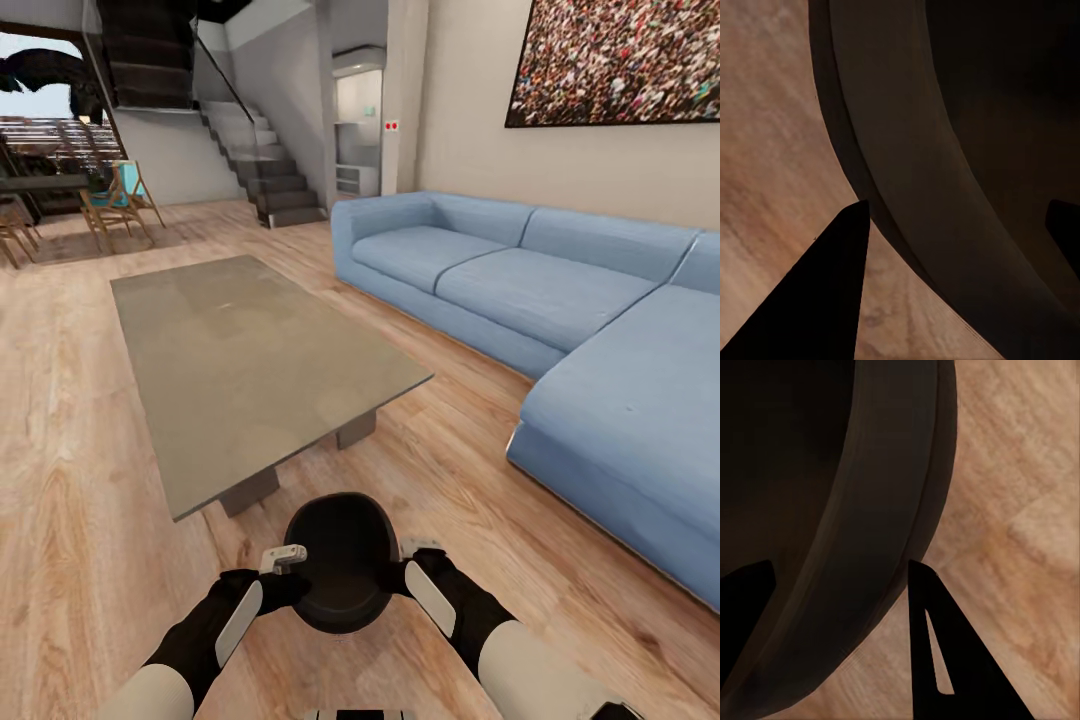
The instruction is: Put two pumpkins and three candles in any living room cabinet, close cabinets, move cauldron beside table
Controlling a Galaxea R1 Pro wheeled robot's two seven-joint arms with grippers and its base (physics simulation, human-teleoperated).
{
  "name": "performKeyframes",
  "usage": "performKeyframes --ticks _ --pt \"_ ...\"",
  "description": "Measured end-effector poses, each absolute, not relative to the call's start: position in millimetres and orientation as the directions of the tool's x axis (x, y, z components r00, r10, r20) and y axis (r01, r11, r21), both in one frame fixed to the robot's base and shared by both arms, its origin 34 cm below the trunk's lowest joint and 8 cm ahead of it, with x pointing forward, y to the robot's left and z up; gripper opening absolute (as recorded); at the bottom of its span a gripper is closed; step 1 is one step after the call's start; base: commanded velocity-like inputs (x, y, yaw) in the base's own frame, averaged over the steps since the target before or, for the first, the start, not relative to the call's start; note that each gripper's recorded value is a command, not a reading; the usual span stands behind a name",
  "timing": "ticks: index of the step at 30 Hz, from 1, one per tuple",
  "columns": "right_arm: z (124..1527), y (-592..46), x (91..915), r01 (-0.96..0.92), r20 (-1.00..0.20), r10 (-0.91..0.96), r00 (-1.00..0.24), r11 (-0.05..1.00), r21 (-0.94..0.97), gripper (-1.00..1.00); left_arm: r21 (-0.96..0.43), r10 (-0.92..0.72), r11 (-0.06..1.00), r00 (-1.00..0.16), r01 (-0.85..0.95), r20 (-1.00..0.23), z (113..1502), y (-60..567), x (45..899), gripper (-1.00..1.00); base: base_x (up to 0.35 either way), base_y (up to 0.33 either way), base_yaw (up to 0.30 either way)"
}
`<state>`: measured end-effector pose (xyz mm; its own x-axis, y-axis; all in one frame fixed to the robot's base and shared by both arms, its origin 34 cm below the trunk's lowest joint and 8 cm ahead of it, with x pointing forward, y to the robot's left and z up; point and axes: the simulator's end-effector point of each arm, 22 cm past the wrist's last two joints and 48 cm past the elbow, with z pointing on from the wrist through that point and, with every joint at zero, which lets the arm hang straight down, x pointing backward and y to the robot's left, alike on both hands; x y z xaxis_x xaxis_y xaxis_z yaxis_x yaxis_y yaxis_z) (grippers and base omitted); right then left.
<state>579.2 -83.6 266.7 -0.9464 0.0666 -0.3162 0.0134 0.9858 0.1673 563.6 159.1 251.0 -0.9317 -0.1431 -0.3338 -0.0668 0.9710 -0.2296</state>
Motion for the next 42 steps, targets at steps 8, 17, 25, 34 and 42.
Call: performKeyframes --ticks 8,17,25,34,42 --pt "266.9 -83.6 579.4 0.013 -0.317 0.066 -0.946 0.986 0.167 -1.0 -0.23 -0.143 0.971 -0.932 -0.067 -0.334 251.2 159.1 563.8 -1.0 0.168 -0.136 0.284" --pt "266.6 -83.6 579.1 0.013 -0.316 0.066 -0.946 0.986 0.167 -1.0 -0.23 -0.143 0.971 -0.932 -0.067 -0.333 250.9 159.1 563.5 -1.0 0.16 -0.125 0.284" --pt "266.6 -83.6 579.2 0.013 -0.316 0.066 -0.946 0.986 0.167 -1.0 -0.23 -0.143 0.971 -0.932 -0.067 -0.333 250.9 159.0 563.6 -1.0 0.067 -0.053 0.246" --pt "266.6 -83.8 579.3 0.014 -0.316 0.067 -0.946 0.986 0.168 -1.0 -0.23 -0.144 0.971 -0.932 -0.068 -0.333 250.9 158.9 563.7 -1.0 0.001 -0.001 0.015" --pt "270.7 -79.6 583.1 0.014 -0.327 0.073 -0.942 0.984 0.18 1.0 -0.237 -0.15 0.969 -0.931 -0.072 -0.332 251.2 157.8 563.6 1.0 0.0 0.0 0.0"
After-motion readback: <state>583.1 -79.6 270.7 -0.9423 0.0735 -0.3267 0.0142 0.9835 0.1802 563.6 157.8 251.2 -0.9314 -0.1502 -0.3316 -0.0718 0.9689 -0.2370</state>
